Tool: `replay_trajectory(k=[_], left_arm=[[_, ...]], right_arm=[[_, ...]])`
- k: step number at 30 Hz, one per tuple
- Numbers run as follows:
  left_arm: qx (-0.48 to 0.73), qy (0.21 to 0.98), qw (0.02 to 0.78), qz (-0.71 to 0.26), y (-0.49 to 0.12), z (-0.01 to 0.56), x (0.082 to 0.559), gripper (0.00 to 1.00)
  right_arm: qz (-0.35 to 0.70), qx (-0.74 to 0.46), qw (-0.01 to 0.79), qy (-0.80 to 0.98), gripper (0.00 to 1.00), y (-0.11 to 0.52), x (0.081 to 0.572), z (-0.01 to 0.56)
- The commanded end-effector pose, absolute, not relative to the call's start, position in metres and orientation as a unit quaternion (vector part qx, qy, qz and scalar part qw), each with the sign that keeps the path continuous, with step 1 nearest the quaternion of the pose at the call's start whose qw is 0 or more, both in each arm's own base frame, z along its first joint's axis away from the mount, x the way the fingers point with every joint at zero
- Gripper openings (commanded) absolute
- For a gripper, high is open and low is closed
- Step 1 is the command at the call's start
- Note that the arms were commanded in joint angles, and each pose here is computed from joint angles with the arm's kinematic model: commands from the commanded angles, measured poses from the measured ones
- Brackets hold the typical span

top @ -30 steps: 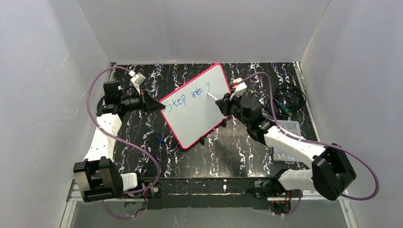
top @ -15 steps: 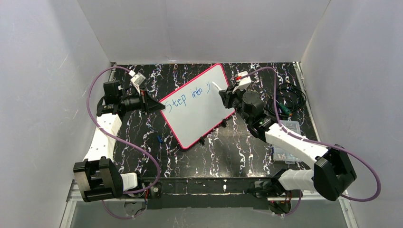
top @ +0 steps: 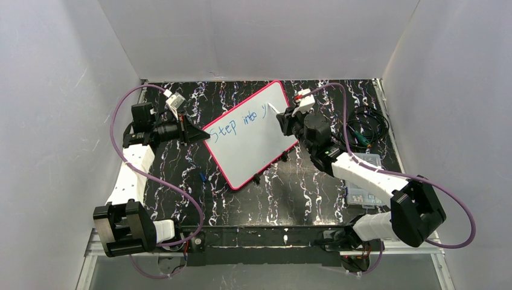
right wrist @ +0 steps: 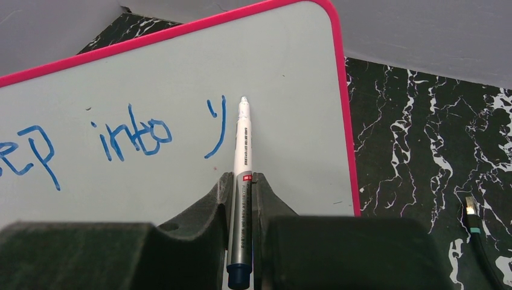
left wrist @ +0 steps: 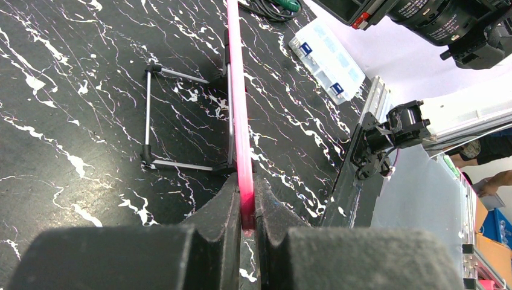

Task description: Write a sentence on the whiteboard

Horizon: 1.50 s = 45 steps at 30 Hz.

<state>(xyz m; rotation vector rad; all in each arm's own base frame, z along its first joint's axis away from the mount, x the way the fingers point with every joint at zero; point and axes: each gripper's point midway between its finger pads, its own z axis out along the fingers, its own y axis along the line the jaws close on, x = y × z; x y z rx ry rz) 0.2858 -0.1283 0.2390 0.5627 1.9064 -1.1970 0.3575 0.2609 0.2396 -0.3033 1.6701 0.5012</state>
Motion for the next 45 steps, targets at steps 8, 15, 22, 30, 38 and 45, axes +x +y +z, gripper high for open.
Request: replay_trajectory(k=[8, 15, 22, 30, 38, 45], left_arm=[[0.254, 0.731, 0.393, -0.497, -0.14, 0.251, 0.27, 0.0], [0.254, 0.731, 0.393, -0.497, -0.14, 0.251, 0.269, 0.0], [0.254, 0.731, 0.394, -0.497, -0.14, 0.251, 0.269, 0.0], [0.254, 0.731, 0.394, -0.496, -0.14, 0.251, 0.269, 0.0], [0.254, 0.731, 0.394, -0.496, -0.14, 0.251, 0.27, 0.0], [0.254, 0.731, 0.394, -0.496, -0.14, 0.251, 0.269, 0.0]], right_arm=[[0.244, -0.157, 0.652, 0.701, 0.01, 0.27, 0.354, 0.263], [0.238, -0.147, 0.636, 0.719, 0.01, 0.262, 0.348, 0.244], [0.221, -0.131, 0.644, 0.721, 0.01, 0.254, 0.352, 0.245], [0.215, -0.126, 0.667, 0.702, 0.01, 0.258, 0.364, 0.268], [0.228, -0.138, 0.667, 0.696, 0.01, 0.266, 0.364, 0.272], [0.217, -0.116, 0.68, 0.691, 0.01, 0.25, 0.359, 0.281]])
